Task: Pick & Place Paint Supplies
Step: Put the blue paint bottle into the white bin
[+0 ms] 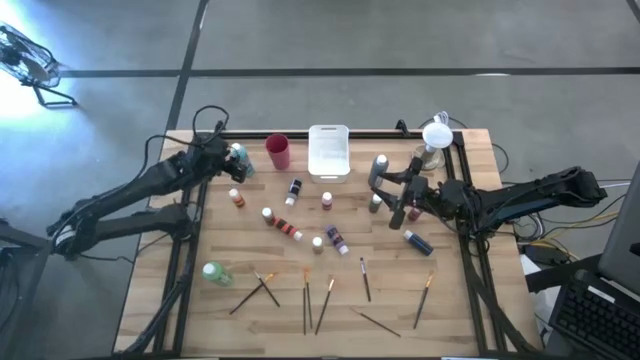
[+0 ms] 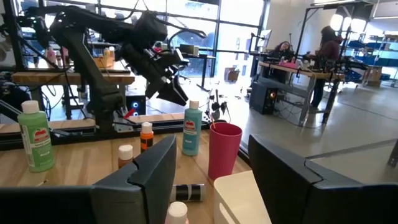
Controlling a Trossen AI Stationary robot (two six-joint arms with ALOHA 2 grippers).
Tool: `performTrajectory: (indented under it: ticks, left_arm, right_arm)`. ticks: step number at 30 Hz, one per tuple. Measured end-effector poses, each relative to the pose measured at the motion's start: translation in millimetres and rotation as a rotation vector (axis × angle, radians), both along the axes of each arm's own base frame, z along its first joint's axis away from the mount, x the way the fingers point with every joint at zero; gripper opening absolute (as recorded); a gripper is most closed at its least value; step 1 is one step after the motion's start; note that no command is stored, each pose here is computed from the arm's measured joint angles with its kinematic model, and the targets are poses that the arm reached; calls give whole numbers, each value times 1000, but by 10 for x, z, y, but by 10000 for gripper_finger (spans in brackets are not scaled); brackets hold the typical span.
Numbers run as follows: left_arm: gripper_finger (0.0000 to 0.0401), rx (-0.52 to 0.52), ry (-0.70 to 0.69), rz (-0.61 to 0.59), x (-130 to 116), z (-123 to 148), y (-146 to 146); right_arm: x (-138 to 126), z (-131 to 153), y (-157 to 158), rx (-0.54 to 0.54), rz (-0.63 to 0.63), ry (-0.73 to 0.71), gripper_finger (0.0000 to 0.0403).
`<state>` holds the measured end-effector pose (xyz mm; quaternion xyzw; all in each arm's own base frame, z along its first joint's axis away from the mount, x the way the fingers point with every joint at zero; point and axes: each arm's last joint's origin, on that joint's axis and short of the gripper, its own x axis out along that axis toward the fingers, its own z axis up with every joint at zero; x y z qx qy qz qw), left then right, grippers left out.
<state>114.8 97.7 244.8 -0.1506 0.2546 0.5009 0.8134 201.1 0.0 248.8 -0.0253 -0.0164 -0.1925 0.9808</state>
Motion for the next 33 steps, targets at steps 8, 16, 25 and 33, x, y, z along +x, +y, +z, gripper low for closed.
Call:
performTrajectory:
  ticks: [8,16,25,33]
  left_arm:
    - [188,3,39,-14,110,-60,82]
    - [188,21,64,21,130,-80,112]
    - [188,36,49,27,142,-65,123]
    - [188,63,38,46,148,-45,136]
  right_arm:
    - [-2,-8,-8,3,-3,1,187]
    - [-3,-18,-8,3,-3,5,176]
    - [-7,-36,-8,7,-3,9,191]
    - [-8,-41,-8,10,-2,9,203]
